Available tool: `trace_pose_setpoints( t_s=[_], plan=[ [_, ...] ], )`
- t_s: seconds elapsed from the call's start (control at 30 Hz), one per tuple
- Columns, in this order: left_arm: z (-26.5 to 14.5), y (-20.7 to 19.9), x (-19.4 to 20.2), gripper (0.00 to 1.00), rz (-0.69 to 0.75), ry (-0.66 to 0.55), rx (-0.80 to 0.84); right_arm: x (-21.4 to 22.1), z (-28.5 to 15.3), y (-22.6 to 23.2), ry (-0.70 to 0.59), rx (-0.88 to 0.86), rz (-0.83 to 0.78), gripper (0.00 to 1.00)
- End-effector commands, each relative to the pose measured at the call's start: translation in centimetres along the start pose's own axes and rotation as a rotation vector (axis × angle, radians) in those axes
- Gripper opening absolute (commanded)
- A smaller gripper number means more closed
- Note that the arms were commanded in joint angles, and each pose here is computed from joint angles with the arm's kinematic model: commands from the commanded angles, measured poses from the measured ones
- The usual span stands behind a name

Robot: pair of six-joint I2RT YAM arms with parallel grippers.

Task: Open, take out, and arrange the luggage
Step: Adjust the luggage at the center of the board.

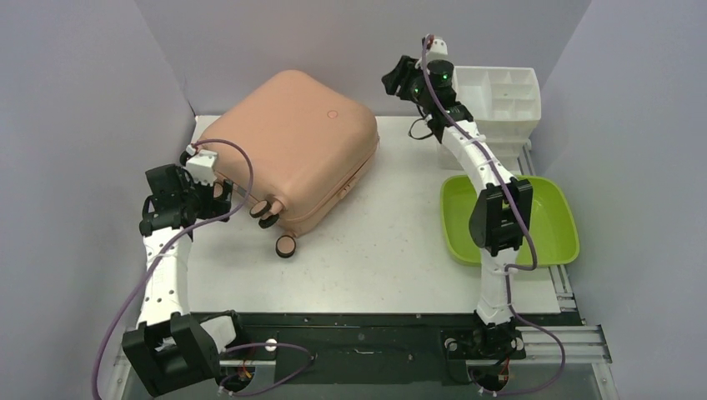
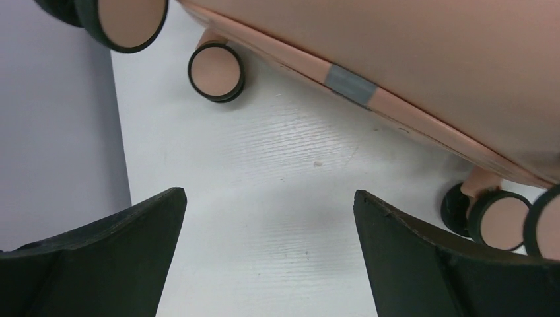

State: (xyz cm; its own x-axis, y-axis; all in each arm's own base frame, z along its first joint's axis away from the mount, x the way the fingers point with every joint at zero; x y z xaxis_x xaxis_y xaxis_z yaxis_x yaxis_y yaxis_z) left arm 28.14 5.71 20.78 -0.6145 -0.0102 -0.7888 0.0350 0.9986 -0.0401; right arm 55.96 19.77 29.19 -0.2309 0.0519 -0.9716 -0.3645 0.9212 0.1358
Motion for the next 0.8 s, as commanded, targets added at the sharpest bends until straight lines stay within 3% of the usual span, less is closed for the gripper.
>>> trace_pose_setpoints(
  t_s=[0.0,0.17,0.33,0.47,0.67,0.77],
  plan=[
    [0.3,2.4,-3.1,0.96,-0.054,-0.096,-0.077,-2.0,3.9,3.6,-0.088,-0.255,0.223,0.53],
    [1.6,3.6,-4.0,0.96,-0.092,-0.109,-0.123,-1.0,7.9,5.7,-0.162,-0.424,0.42,0.62],
    [3.4,4.7,-5.5,0.96,-0.128,-0.121,-0.149,2.1,9.0,7.9,-0.124,-0.439,0.377,0.65],
    [5.0,5.7,-5.9,0.96,-0.146,-0.108,-0.195,4.7,8.8,10.0,-0.058,-0.547,0.398,0.63],
    [7.4,6.9,-6.2,0.96,-0.142,-0.091,-0.253,7.0,3.7,14.7,0.054,-0.952,0.53,0.52],
    [9.0,7.5,-6.6,0.96,-0.133,-0.077,-0.273,10.1,0.0,17.4,0.136,-1.094,0.512,0.5]
  ],
)
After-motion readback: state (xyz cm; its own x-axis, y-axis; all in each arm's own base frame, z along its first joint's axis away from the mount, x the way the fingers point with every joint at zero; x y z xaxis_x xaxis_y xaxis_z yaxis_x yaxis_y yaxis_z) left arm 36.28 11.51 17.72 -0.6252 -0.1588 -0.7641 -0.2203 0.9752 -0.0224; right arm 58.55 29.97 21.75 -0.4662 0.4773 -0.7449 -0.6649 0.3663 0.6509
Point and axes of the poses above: each gripper's point midway between its finger pads, its own z axis out along the fingers, its own y axis along the line the jaws close on, x = y × z, the point moved 4 cm from there along -z, back along the fingers, and after that the axes turned 13 degrees about -z, right-handed, at the moved point
